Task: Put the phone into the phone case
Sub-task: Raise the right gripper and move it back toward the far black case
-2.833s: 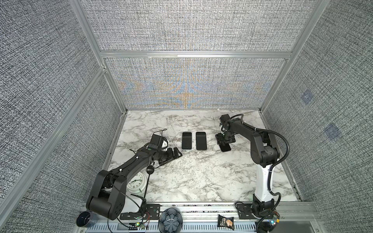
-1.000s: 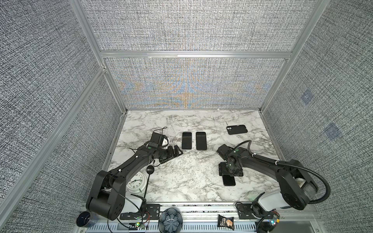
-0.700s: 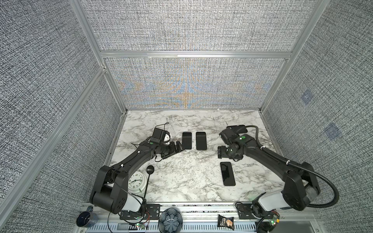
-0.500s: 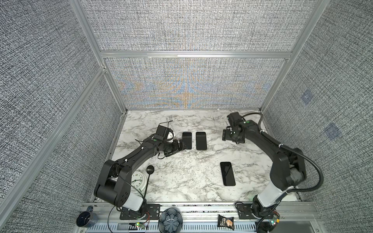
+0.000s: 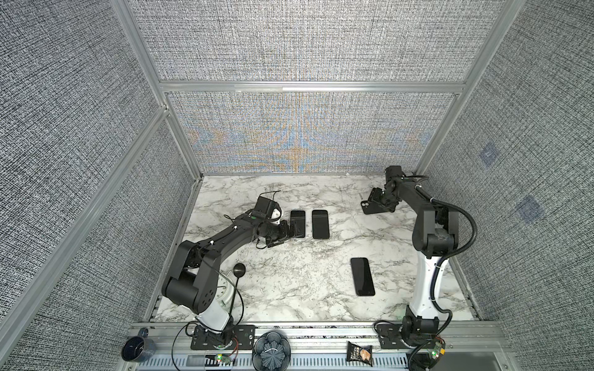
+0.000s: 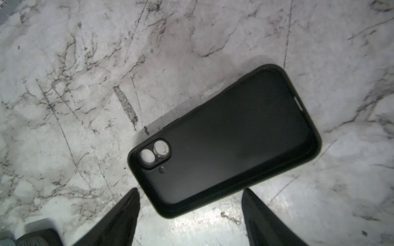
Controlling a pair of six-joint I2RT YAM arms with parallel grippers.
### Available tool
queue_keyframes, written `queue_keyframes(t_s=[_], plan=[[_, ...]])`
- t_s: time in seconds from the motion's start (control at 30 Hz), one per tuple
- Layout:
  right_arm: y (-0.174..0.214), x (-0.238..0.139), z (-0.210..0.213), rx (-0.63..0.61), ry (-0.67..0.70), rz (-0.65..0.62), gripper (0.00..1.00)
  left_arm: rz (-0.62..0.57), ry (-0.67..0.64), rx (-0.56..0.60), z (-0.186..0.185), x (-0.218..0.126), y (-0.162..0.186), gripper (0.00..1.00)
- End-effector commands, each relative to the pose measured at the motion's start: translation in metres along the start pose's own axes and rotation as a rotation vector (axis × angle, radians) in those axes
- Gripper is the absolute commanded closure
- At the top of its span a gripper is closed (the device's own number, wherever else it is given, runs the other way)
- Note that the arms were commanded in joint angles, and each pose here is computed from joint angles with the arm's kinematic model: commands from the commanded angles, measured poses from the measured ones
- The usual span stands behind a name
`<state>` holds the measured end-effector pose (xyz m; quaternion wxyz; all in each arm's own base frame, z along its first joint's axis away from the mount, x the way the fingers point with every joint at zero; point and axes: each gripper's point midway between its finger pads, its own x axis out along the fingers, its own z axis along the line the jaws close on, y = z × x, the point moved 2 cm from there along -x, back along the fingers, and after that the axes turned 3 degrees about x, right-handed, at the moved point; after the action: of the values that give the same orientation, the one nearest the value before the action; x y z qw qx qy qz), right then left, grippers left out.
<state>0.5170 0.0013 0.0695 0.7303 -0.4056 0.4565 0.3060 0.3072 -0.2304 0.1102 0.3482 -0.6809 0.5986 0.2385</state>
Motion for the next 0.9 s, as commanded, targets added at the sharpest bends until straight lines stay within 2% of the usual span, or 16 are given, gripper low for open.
queue_keyframes(t_s=[0.0,0.2,0.5,0.87], plan=[[0.002,0.007,0.003,0.027,-0.034,0.026,0.22,-0.004,0.015,0.008,-0.003,0.000,-0.003,0.02],[0.014,0.015,-0.001,0.045,-0.035,0.060,0.22,-0.011,0.016,0.010,-0.003,-0.001,-0.002,0.02],[0.040,0.007,-0.003,0.069,-0.068,0.085,0.22,-0.020,0.025,0.012,-0.002,-0.004,0.005,0.02],[0.096,-0.018,0.012,0.017,-0.089,0.121,0.18,-0.034,0.058,0.018,-0.004,-0.006,0.011,0.02]])
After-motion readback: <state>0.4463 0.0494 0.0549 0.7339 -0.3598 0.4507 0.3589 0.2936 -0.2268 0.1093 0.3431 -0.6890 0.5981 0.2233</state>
